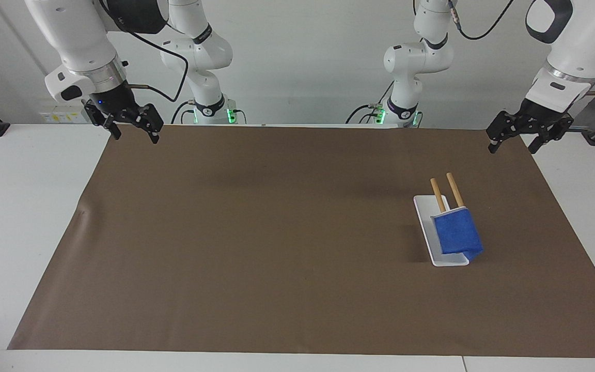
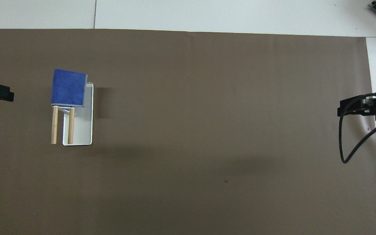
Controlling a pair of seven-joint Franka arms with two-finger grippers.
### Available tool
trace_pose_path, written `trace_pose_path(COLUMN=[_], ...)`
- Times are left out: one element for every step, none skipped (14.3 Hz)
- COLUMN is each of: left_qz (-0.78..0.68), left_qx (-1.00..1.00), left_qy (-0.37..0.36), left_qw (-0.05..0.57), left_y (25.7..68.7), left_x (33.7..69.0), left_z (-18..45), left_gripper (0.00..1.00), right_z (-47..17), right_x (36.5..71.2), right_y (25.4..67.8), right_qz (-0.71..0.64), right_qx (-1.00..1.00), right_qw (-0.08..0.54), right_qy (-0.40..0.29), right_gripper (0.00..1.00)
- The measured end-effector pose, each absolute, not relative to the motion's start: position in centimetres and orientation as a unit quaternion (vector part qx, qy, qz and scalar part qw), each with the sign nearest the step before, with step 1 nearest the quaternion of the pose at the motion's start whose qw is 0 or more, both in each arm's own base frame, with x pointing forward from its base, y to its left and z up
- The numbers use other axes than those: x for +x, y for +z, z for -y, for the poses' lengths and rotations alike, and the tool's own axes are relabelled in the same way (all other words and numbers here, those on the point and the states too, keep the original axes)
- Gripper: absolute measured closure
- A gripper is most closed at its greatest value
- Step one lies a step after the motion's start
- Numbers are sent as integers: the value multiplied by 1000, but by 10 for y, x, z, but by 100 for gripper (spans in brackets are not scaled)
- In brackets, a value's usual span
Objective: Right arm passes towel to left arm to hang
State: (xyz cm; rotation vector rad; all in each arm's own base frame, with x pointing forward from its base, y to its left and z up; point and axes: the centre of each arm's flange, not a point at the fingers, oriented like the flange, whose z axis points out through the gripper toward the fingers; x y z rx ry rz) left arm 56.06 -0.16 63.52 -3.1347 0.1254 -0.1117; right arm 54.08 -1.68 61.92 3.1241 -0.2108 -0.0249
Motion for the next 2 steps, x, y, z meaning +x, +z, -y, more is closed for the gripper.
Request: trace_pose_path(left_qz=[-40, -40], left_qx=[-999, -999], left_qy=[-36, -36], left_qw=[1, 1], left_y=[636, 636], left_x=[560, 560], left_z=[1, 1], left_gripper=[0, 0], right_z=[17, 17], right_x=[541, 541], right_y=[619, 619], right_qz=[67, 67], right_qx=[998, 998], right_qw=[5, 5], right_qy=[-8, -8], right_gripper=[0, 0])
